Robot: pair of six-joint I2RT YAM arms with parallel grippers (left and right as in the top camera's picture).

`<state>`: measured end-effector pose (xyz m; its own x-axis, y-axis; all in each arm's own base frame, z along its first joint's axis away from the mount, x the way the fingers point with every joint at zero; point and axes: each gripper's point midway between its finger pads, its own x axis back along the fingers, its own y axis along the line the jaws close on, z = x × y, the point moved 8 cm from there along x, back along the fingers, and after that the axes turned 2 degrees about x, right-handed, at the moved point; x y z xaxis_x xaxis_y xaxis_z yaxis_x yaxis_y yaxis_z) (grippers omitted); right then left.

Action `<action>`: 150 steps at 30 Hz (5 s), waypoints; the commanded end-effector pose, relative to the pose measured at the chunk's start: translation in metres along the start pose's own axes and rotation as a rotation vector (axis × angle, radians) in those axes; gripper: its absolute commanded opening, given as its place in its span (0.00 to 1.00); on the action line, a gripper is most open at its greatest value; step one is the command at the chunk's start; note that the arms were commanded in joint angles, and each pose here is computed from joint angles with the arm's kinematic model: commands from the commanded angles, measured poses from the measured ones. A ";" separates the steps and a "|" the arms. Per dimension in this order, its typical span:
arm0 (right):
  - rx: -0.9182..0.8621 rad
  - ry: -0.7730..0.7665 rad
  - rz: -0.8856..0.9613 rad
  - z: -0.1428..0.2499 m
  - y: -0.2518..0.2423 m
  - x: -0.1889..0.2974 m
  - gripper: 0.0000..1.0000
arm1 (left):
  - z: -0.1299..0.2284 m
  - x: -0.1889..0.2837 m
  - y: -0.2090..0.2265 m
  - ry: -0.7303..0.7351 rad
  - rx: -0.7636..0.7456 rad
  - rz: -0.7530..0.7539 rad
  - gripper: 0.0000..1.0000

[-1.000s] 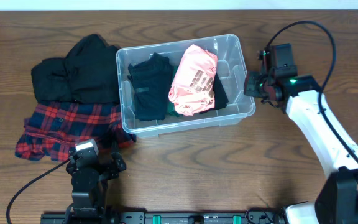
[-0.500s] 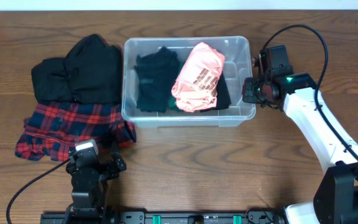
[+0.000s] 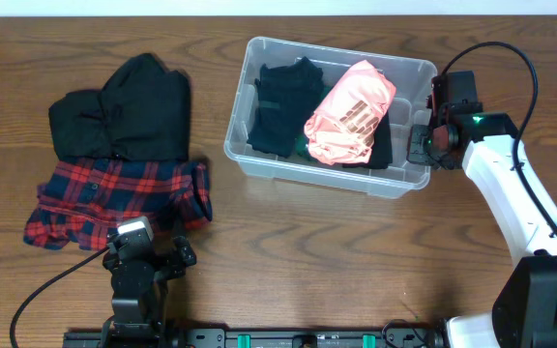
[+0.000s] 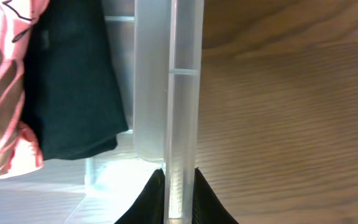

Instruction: Pack container

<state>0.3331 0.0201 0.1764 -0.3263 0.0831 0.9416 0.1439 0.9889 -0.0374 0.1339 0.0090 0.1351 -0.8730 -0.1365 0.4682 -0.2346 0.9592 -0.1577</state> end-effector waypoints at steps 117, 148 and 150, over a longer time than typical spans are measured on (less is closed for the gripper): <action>-0.553 -0.353 -0.486 0.008 -0.110 0.129 0.99 | -0.095 -0.074 0.178 0.712 1.118 -0.193 0.98; -0.553 -0.353 -0.486 0.008 -0.110 0.129 0.99 | -0.137 -0.073 0.128 0.615 1.094 0.207 0.06; -0.553 -0.353 -0.486 0.008 -0.110 0.129 0.99 | -0.160 -0.050 0.108 0.532 1.067 0.302 0.06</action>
<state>0.2679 -0.0764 0.2978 -0.7298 -0.2077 0.6514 0.3199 0.7383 0.5938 0.2205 0.1833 0.1782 -0.5847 0.3764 0.7187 -0.7031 0.2067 -0.6803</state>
